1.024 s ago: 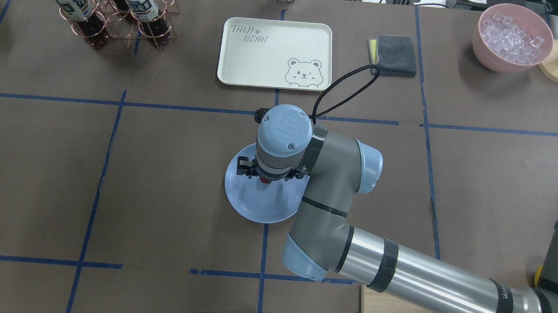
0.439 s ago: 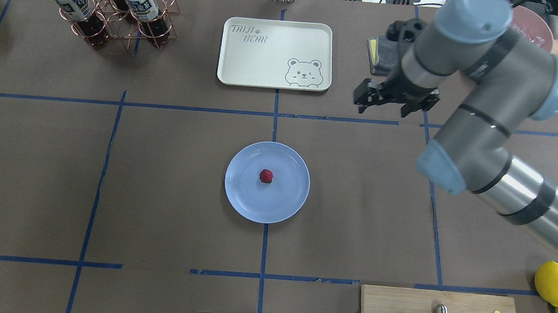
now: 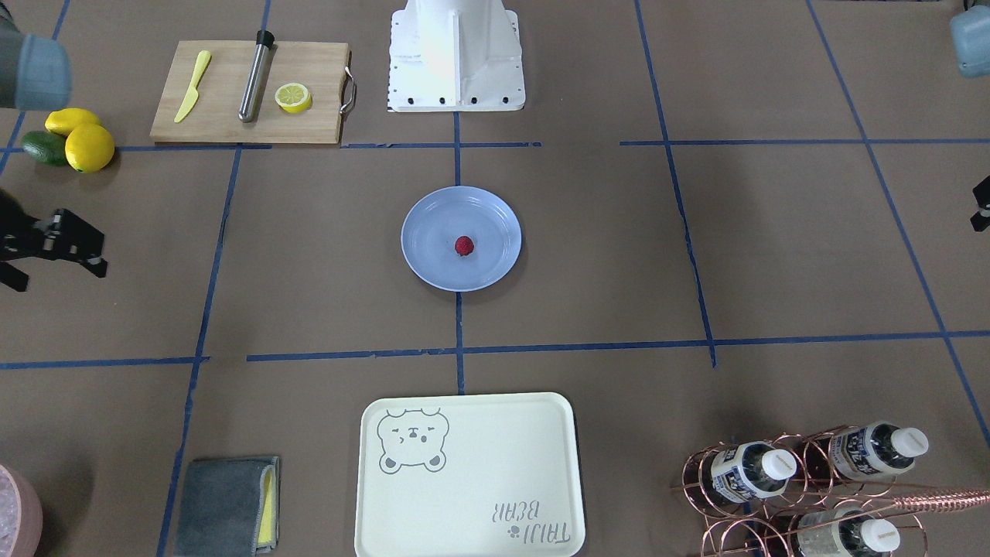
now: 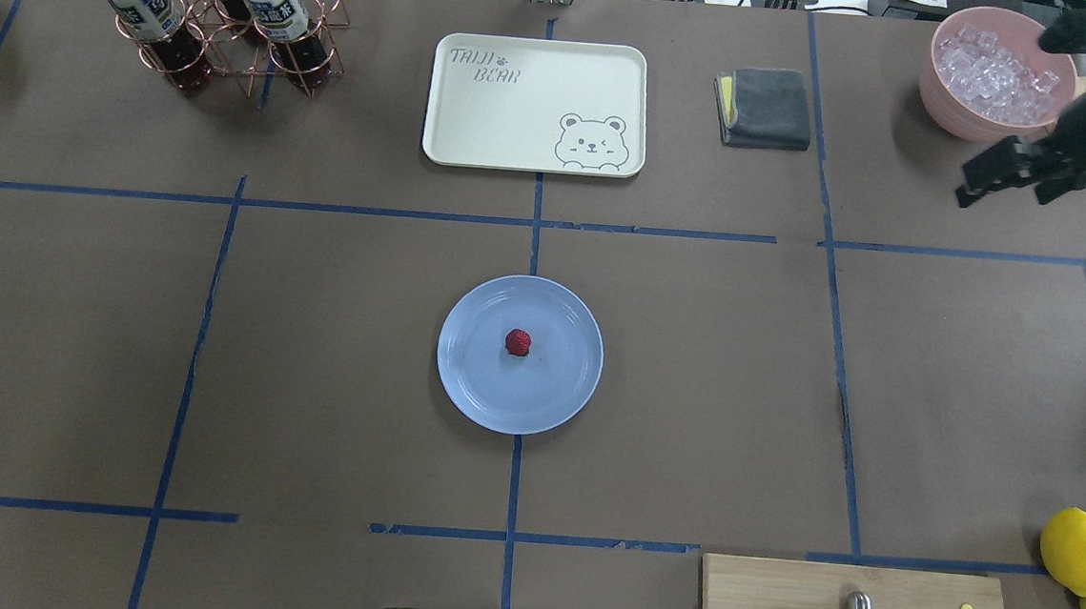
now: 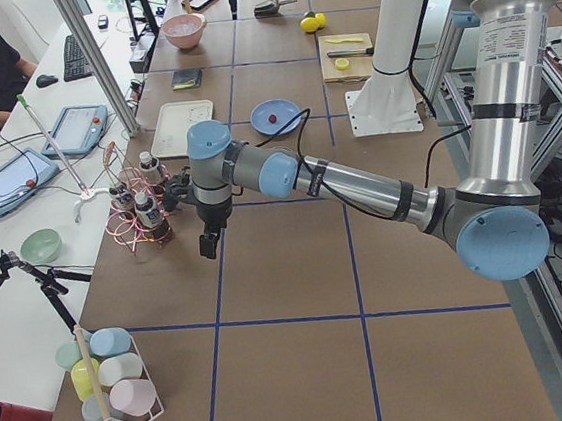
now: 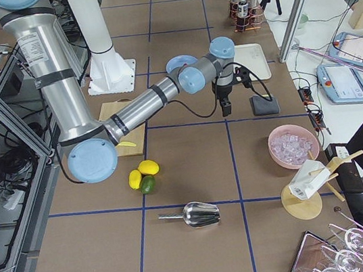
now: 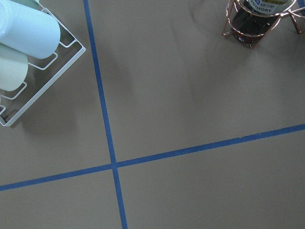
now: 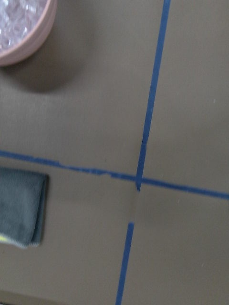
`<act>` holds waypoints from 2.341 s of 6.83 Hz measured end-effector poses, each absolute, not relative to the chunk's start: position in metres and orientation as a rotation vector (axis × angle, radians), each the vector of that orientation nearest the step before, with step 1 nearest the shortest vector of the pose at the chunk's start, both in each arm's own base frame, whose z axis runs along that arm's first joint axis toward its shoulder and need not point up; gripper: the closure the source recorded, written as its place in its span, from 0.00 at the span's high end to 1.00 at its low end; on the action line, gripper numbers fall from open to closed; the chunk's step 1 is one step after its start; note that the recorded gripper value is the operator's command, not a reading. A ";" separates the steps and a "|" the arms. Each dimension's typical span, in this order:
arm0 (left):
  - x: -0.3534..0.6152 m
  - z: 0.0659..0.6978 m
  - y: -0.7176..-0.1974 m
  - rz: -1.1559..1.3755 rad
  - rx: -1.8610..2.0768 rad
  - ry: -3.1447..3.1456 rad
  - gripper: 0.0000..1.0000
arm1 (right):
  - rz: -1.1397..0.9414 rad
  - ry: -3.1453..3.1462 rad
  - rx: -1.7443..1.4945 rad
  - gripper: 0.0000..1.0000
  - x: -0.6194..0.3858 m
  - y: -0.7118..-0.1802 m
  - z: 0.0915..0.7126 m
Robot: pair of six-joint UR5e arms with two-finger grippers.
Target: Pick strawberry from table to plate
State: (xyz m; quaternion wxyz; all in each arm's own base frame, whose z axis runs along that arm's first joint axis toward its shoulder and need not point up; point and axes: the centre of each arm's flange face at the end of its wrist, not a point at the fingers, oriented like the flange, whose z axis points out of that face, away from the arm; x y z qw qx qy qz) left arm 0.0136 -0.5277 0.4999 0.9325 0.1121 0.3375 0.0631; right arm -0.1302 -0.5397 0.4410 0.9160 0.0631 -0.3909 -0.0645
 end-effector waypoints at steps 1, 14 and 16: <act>0.012 0.502 -0.524 0.127 0.226 0.696 1.00 | -0.170 -0.774 0.130 1.00 -0.084 -0.522 0.490; -0.082 0.626 -0.459 0.059 0.032 0.789 1.00 | -0.082 -0.834 0.087 1.00 0.085 -0.479 0.649; -0.082 0.632 -0.458 0.055 0.021 0.794 1.00 | -0.075 -0.836 0.086 1.00 0.085 -0.481 0.647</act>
